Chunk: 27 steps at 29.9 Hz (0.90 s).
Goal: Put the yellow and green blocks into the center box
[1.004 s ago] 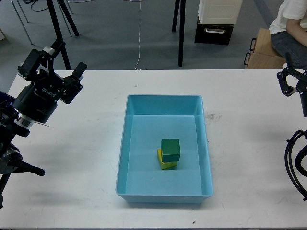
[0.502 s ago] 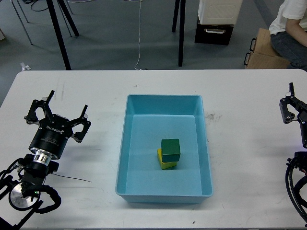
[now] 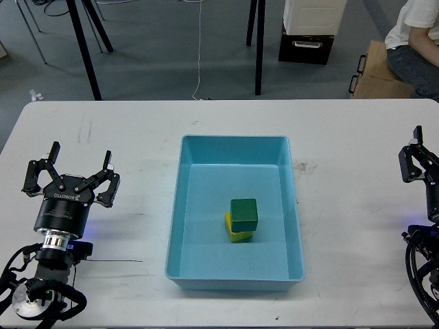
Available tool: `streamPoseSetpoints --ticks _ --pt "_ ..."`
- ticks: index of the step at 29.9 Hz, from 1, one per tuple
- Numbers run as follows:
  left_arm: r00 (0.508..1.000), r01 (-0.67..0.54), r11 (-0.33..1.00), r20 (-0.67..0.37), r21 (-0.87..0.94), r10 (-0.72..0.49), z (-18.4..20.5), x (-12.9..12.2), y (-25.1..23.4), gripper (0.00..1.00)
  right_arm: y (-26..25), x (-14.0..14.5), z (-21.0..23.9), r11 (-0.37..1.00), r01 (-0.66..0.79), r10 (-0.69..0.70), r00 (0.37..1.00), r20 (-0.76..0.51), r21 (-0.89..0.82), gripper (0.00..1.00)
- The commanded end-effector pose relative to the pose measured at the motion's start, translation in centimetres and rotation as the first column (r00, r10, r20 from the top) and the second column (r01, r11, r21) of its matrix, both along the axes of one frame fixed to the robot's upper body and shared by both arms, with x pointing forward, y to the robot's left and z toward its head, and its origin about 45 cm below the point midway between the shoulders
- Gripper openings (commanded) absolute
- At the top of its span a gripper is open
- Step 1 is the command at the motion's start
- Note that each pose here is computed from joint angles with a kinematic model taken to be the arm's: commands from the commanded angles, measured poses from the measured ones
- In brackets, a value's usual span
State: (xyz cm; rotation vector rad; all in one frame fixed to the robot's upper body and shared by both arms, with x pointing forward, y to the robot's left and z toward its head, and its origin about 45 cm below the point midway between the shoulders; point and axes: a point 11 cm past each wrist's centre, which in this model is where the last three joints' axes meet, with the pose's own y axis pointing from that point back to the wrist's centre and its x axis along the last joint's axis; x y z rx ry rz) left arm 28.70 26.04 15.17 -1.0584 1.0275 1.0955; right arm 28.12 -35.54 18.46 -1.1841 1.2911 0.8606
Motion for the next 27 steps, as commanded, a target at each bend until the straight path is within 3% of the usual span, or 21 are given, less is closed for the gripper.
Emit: streamPoseSetpoints --ticks 1,9,17,27 --pt "1.000 0.012 1.000 0.002 0.000 -0.012 0.0 0.0 -0.4 1.00 0.7 -0.2 -0.4 1.000 -0.022 0.022 1.000 -0.011 -0.003 0.99" --pt "1.000 0.019 1.000 0.011 0.007 -0.019 0.3 0.3 -0.5 1.00 4.1 -0.2 -1.4 0.989 -0.147 0.146 0.988 -0.049 -0.030 0.99" --pt "0.996 0.085 0.996 -0.020 0.014 -0.084 -0.5 -0.2 -2.4 1.00 4.3 -0.2 -1.3 0.983 -0.175 0.173 0.984 -0.049 -0.053 0.99" --pt "0.999 0.039 0.998 -0.030 -0.059 -0.041 -0.5 0.0 -3.3 1.00 4.3 -0.1 -1.2 0.985 -0.164 0.162 0.986 -0.044 -0.047 0.99"
